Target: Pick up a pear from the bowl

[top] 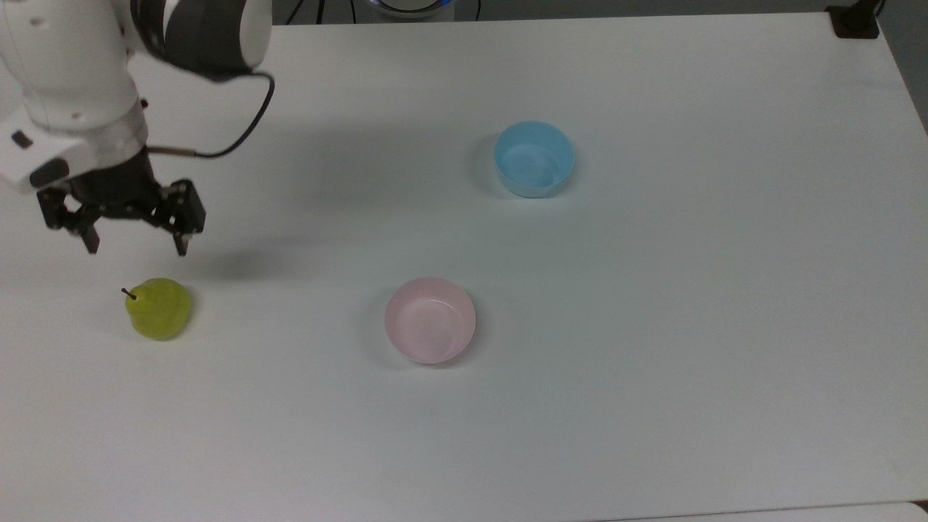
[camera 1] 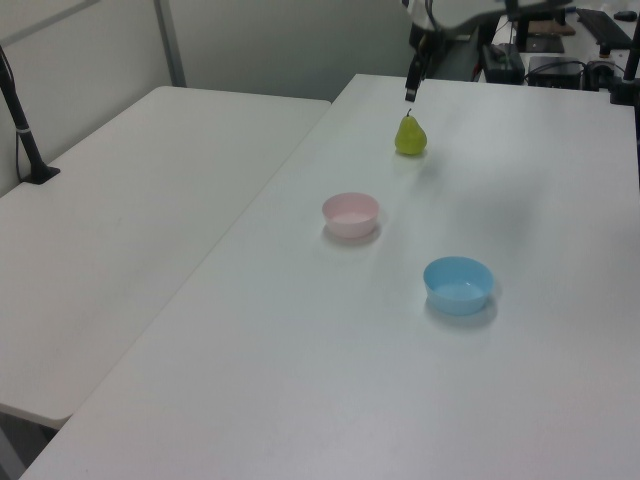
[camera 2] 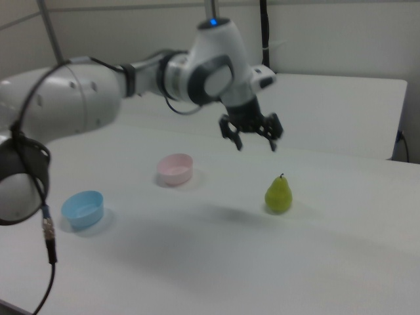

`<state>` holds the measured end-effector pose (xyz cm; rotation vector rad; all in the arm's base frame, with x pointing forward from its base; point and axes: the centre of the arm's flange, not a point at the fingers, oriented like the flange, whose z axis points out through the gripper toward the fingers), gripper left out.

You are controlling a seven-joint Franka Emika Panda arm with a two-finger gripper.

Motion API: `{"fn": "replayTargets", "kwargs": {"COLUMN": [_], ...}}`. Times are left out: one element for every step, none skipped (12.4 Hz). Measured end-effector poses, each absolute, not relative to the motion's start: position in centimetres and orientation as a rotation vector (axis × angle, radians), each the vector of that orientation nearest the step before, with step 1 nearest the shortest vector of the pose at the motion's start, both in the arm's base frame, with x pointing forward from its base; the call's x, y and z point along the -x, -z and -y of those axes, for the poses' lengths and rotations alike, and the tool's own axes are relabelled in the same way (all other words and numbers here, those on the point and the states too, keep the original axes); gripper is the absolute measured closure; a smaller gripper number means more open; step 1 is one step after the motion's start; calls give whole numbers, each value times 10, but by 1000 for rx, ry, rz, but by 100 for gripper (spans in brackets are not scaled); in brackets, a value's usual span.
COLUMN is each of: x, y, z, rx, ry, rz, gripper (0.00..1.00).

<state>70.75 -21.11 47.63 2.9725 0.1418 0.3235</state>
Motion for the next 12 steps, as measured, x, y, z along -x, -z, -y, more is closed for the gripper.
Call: {"fn": "replayTargets", "kwargs": {"x": [-699,-686,-671,-656,-642,-628,-615,-604,-593,-583,-575,-571], "y": [-507,-536,-564,-588,-607,-619,-628,-632,-633,-631,-626,-620], "z": [191,170,150,129,108,85,60,37,18,4,-5,-12], "rx": [-2992,-3016,-3036,-3050,-3061,-3070,-3079,-3086,-3111,-3151,-3175,-3183], "ry": [-307,-270,-232,-212,-203,-199,-193,-187,-178,-164,-143,-120], "rz": [-163,-183,-182,-159,-137,-118,-90,-76,-83,-93,-109,-127], "gripper": [0,0,0,0,0,0,0,0,0,0,0,0]}}
